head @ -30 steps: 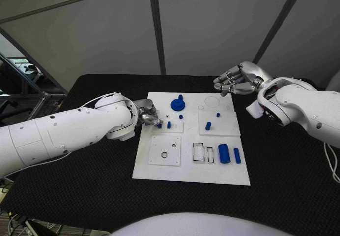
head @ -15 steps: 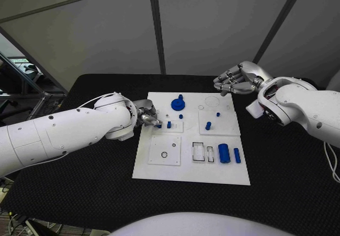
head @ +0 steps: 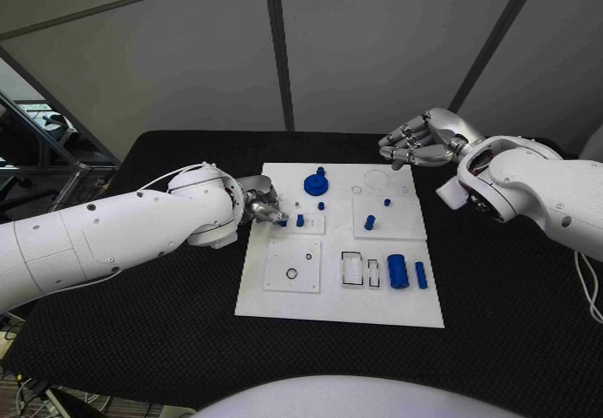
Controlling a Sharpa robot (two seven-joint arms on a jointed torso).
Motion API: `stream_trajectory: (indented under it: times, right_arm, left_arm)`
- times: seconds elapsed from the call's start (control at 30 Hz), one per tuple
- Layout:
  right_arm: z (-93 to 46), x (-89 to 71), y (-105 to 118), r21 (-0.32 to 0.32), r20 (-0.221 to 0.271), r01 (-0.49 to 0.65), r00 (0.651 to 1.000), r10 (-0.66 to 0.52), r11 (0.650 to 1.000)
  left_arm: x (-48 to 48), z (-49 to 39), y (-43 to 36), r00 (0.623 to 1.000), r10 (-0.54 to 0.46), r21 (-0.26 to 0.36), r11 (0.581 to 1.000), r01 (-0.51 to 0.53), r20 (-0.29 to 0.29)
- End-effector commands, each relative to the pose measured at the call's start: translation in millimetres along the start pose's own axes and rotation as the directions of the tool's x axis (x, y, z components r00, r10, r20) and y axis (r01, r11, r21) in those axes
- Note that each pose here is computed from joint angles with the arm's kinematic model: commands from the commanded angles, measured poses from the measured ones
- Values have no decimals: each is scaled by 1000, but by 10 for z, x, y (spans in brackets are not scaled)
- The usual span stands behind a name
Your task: Assemble the parts on the task board
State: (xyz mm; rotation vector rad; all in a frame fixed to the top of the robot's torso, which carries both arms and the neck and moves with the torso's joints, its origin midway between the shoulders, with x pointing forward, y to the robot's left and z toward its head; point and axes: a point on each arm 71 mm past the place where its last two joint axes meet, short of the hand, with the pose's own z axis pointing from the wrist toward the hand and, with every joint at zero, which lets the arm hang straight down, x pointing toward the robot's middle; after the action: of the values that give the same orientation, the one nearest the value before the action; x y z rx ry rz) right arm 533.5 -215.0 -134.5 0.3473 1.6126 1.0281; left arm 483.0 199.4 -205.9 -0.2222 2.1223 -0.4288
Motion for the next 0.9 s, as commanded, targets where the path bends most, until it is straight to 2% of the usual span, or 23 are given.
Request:
stream_trajectory:
  times: [0.03,0.9]
  right_arm:
    - [5,-1,14,-6,-5,1,1000,-1,1000]
    - [7,-4,9,-6,-4,1,1000,-1,1000]
  left_arm:
    - [43,8,3,999,12,-5,1000,-12,-36]
    - [25,49,40,999,0,-20,1000,-1,-36]
